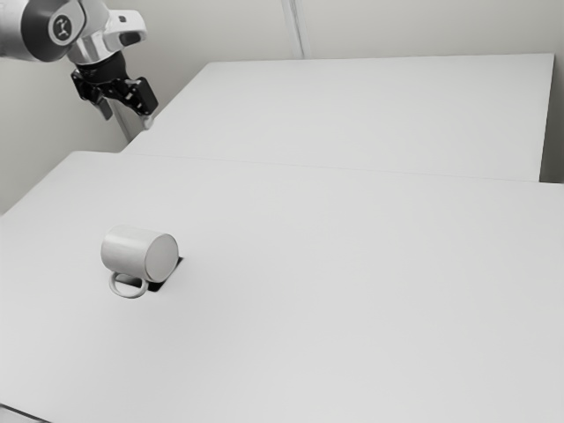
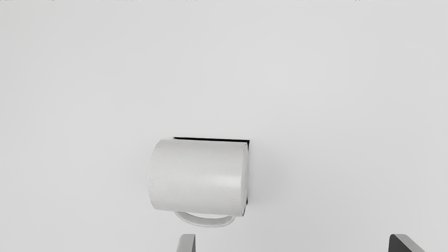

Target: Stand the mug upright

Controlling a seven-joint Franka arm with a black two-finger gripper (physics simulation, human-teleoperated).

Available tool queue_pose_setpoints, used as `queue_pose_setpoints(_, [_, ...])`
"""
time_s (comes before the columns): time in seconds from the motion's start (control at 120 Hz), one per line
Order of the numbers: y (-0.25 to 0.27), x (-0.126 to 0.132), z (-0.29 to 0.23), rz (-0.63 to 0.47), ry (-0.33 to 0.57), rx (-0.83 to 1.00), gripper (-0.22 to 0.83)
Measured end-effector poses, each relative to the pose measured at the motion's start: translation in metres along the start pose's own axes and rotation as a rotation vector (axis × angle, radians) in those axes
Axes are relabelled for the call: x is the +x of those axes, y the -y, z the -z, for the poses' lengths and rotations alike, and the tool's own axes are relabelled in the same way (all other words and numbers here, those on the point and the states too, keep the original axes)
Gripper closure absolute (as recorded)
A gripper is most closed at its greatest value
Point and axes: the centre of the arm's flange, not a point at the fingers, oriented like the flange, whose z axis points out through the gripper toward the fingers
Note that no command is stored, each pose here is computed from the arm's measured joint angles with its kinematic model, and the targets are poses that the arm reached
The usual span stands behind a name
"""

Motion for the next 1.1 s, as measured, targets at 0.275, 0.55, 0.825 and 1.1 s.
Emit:
queue_pose_setpoints(0.275, [0.0,0.004,-0.025,-0.003,0.032,-0.008,0.0])
queue_pose_setpoints(0.55, [0.074,-0.007,-0.085,0.214,0.145,-0.244,0.0])
queue_pose_setpoints(0.825, [0.159,-0.037,-0.163,0.374,0.288,-0.382,0.0])
queue_pose_setpoints(1.1, [0.218,-0.057,-0.241,0.412,0.36,-0.484,0.0])
